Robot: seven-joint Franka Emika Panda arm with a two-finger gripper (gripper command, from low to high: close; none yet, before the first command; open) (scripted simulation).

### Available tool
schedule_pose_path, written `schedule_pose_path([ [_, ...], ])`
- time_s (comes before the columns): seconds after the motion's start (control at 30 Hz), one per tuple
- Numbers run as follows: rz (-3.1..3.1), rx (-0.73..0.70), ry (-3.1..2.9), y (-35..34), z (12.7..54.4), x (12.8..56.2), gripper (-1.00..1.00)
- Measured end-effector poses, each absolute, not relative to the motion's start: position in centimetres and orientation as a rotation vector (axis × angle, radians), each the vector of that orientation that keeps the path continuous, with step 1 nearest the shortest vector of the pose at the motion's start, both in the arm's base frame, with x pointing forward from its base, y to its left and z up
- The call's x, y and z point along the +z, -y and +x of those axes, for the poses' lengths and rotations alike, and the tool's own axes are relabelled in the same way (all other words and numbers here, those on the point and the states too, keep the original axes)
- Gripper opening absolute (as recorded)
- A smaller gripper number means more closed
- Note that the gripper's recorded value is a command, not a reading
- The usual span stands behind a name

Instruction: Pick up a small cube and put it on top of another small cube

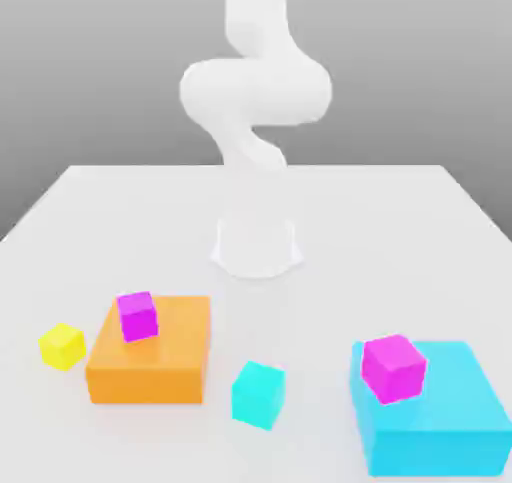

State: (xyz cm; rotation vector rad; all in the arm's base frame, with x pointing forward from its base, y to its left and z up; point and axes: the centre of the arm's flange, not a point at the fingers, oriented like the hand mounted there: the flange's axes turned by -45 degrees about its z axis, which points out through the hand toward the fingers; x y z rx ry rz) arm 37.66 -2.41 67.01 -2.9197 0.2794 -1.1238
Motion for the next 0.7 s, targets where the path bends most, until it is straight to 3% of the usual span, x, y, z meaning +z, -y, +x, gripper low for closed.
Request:
schedule_pose_path([
  [0.17,-2.9,-0.919,-0.816,8.6,41.8,58.0,0.0],
  [0.33,-2.772,-0.716,-1.324,15.3,42.8,48.7,0.0],
  [0.53,-2.485,-0.466,-1.888,22.6,40.2,37.4,0.0],
  [0.7,-2.128,-0.254,-2.312,27.4,35.1,28.5,0.0],
])
